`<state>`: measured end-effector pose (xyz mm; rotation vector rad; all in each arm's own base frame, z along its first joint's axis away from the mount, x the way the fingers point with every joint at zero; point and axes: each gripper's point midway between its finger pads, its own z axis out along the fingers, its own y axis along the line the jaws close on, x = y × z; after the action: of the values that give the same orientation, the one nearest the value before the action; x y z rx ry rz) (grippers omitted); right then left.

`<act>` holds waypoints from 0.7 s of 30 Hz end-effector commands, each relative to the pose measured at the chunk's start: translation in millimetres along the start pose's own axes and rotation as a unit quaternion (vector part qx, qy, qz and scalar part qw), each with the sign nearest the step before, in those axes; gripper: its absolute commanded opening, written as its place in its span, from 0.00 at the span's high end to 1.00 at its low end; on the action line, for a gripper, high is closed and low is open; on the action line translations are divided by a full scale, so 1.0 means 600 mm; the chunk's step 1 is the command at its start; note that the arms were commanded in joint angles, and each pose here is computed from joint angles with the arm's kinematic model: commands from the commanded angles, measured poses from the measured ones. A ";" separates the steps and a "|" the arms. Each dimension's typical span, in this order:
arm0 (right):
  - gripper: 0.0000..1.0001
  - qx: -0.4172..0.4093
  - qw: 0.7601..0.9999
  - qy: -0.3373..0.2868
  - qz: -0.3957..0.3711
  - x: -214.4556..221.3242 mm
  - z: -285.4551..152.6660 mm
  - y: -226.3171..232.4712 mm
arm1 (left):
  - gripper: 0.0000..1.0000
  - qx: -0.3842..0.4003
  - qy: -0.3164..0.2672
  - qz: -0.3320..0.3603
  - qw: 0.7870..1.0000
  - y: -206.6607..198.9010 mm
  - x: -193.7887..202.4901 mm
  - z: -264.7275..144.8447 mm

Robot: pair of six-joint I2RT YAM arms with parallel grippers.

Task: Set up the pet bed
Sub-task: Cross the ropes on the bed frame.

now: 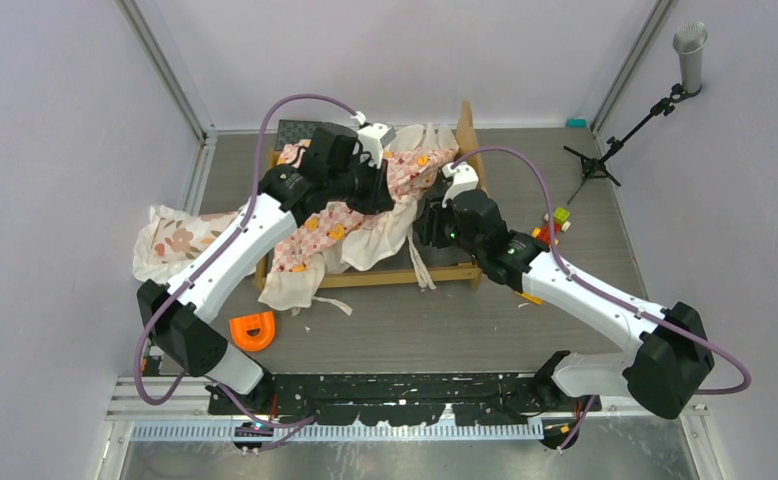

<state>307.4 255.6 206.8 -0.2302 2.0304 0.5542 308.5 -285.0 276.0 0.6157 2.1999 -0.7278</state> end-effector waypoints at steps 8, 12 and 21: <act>0.54 -0.032 0.999 -0.026 0.014 -0.020 0.022 0.013 | 1.00 0.006 -0.026 0.011 1.000 -0.005 -0.019 -0.031; 0.54 -0.049 0.998 -0.026 0.012 -0.019 0.024 0.022 | 1.00 0.006 -0.027 0.011 1.000 -0.004 -0.020 -0.031; 0.54 -0.029 0.999 -0.024 0.014 -0.011 0.040 0.010 | 1.00 0.007 -0.027 0.011 1.000 -0.004 -0.019 -0.033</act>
<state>316.7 269.4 193.2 -0.2562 2.0267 0.6253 310.7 -282.0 276.5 0.6053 2.2001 -0.7237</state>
